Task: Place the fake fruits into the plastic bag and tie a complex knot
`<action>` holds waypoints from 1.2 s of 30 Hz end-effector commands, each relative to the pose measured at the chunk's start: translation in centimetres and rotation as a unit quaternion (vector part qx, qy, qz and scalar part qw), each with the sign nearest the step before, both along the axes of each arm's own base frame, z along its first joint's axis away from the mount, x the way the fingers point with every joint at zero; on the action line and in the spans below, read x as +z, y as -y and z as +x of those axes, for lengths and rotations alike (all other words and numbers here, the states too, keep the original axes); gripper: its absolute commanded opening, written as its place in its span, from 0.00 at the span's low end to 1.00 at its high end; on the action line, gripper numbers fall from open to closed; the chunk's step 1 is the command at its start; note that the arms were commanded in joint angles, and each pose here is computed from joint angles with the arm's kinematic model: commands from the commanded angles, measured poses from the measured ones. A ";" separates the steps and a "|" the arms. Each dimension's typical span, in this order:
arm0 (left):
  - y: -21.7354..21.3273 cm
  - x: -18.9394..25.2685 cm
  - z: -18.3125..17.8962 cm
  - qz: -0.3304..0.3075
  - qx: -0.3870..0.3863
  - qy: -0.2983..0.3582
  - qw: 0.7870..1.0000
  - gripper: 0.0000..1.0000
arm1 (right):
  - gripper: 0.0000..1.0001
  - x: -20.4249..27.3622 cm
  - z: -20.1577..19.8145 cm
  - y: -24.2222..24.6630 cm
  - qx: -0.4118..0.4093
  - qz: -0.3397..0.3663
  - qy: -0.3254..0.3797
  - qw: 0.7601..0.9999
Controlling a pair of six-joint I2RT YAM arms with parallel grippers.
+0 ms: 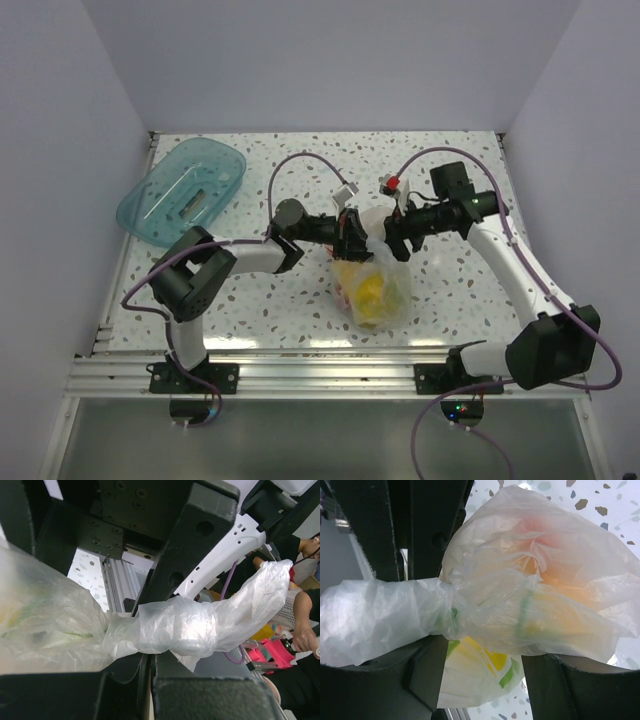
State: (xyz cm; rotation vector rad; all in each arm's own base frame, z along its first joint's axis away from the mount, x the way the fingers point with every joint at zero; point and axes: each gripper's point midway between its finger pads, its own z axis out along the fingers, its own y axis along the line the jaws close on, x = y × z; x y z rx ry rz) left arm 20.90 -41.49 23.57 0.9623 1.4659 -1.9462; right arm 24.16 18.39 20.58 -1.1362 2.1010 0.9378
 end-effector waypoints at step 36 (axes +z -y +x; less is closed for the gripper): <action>4.4 -0.5 3.7 -0.048 0.060 -0.070 0.995 0.00 | 0.32 2.8 -2.4 -6.7 0.056 0.131 -0.032 0.989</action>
